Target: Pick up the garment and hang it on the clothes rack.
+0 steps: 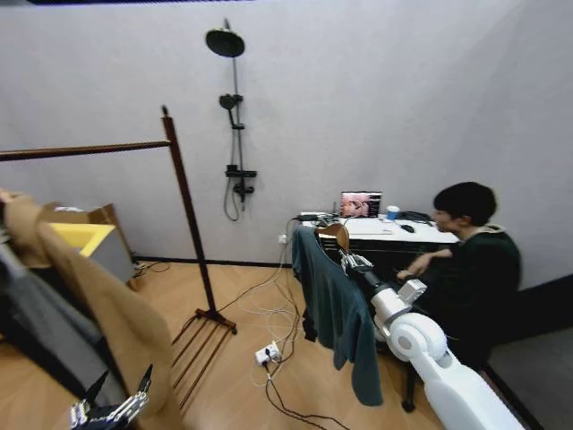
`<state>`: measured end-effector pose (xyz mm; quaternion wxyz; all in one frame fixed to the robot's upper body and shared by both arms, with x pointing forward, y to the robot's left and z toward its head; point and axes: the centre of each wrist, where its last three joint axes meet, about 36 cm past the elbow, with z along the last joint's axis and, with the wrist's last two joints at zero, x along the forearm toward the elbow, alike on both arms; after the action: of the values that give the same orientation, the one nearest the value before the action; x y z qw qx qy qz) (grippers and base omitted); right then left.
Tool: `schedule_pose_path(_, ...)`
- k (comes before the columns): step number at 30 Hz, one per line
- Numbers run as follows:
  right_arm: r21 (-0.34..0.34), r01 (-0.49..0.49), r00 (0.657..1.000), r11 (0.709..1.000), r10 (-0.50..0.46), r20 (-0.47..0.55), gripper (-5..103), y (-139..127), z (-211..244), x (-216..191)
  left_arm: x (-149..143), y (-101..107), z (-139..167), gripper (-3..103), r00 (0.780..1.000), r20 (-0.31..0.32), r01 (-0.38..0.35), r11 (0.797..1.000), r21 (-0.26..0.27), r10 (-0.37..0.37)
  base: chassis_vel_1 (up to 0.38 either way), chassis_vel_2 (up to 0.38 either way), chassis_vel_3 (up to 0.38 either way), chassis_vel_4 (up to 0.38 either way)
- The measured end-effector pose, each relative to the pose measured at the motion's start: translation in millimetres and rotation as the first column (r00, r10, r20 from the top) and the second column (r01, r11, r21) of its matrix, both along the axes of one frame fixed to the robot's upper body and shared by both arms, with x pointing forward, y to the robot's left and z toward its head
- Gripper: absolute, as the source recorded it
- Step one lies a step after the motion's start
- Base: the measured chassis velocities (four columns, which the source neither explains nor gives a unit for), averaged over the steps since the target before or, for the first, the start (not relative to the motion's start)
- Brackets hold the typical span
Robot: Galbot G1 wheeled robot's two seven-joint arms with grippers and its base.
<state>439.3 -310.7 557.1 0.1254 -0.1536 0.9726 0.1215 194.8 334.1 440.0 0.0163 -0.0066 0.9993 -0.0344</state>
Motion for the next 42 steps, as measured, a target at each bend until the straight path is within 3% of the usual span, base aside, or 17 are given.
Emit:
schedule_pose_path(27, -0.059, 0.021, 0.999, 0.998, -0.019, 0.035, 10, -5.5, 19.5, -15.8, 0.0, 0.0, 0.0, 100, 1.000, 0.000, 0.000, 1.000, 0.000, 0.000, 0.130, 0.124, 0.123, 0.122)
schedule_pose_path(35, -0.049, -0.026, 0.999, 0.998, 0.027, 0.039, 10, -1.4, 32.9, 11.4, 0.0, 0.0, 0.0, 100, 1.000, 0.000, 0.000, 1.000, 0.000, 0.000, 0.064, 0.150, 0.149, 0.057)
schedule_pose_path(37, -0.059, -0.049, 0.996, 0.997, 0.053, 0.069, 10, 3.9, 54.1, 39.1, 0.0, 0.0, 0.0, 100, 1.000, 0.000, 0.000, 1.000, 0.000, 0.000, -0.044, 0.182, 0.169, -0.070)
schedule_pose_path(42, -0.071, -0.068, 0.993, 0.995, 0.075, 0.096, 10, 12.1, 75.9, 63.1, 0.0, 0.0, 0.0, 100, 1.000, 0.000, 0.000, 1.000, 0.000, 0.000, -0.170, 0.188, 0.183, -0.168)
